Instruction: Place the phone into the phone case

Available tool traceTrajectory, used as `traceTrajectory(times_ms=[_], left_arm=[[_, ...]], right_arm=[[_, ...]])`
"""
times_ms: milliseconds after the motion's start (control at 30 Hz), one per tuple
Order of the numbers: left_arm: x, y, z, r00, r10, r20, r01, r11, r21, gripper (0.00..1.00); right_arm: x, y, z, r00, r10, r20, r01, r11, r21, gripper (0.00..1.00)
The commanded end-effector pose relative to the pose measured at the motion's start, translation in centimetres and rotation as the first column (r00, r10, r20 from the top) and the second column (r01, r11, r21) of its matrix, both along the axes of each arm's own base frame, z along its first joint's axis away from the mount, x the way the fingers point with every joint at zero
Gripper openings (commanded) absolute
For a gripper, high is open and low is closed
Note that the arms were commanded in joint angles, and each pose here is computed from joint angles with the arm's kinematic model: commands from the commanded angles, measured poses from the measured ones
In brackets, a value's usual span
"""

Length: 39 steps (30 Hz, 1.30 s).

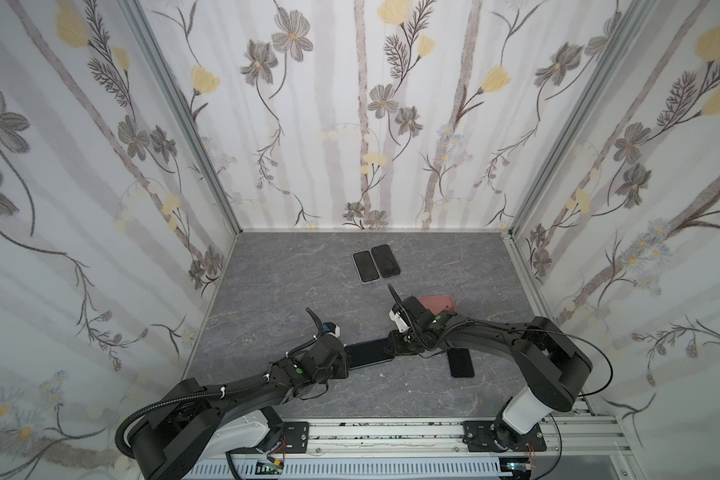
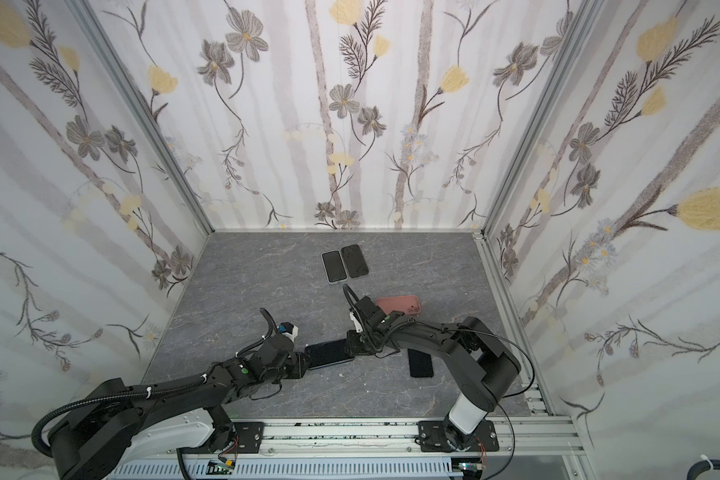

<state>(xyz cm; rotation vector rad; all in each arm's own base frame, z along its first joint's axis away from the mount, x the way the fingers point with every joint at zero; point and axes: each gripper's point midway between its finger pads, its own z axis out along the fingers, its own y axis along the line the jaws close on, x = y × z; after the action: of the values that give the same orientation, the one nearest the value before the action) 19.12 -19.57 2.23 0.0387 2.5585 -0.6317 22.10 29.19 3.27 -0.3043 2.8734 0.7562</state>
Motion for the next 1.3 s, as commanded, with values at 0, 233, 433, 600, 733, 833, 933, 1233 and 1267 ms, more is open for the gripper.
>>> traceTrajectory(times_ms=[0, 233, 433, 600, 733, 833, 933, 1233, 1267], left_arm=[[-1.0, 1.3, -1.1, 0.998, 0.034, -0.052, -0.033, 0.999, 0.035, 0.32], [-1.2, 1.3, -1.5, 0.997, 0.041, -0.065, -0.039, 0.999, 0.031, 0.29], [-1.5, 1.2, -2.2, 0.995, 0.041, -0.087, -0.039, 0.999, 0.025, 0.23], [-1.5, 1.3, -2.3, 0.995, 0.042, -0.089, -0.039, 0.999, 0.026, 0.18], [-1.6, 1.4, -2.5, 0.995, 0.042, -0.090, -0.039, 0.999, 0.032, 0.13], [-1.7, 1.4, -2.5, 0.995, 0.041, -0.094, -0.038, 0.999, 0.032, 0.13], [-1.7, 1.5, -2.6, 0.995, 0.042, -0.092, -0.039, 0.999, 0.034, 0.13], [-1.6, 1.7, -2.7, 0.994, 0.058, -0.089, -0.055, 0.998, 0.040, 0.15], [-1.6, 1.9, -2.7, 0.994, 0.063, -0.088, -0.059, 0.997, 0.047, 0.14]], right_arm=[[-0.1, -0.5, -0.3, 1.000, -0.013, -0.018, 0.013, 1.000, 0.000, 0.37], [-0.9, 1.5, 1.4, 0.999, 0.027, -0.045, -0.020, 0.988, 0.155, 0.32], [-1.3, 2.4, 2.4, 0.998, 0.044, -0.051, -0.031, 0.972, 0.232, 0.27], [-1.3, 2.3, 3.4, 0.999, 0.036, -0.031, -0.027, 0.968, 0.248, 0.24], [-1.2, 2.2, 3.4, 0.999, 0.030, -0.027, -0.022, 0.969, 0.246, 0.20], [-1.4, 2.6, 3.5, 0.999, 0.043, -0.033, -0.032, 0.962, 0.271, 0.19], [-1.5, 3.0, 3.6, 0.998, 0.048, -0.040, -0.034, 0.954, 0.299, 0.19], [-1.0, 0.9, 0.6, 0.999, -0.006, -0.048, 0.014, 0.989, 0.149, 0.25], [-0.8, 0.6, 0.6, 0.999, -0.016, -0.039, 0.021, 0.991, 0.130, 0.26]])
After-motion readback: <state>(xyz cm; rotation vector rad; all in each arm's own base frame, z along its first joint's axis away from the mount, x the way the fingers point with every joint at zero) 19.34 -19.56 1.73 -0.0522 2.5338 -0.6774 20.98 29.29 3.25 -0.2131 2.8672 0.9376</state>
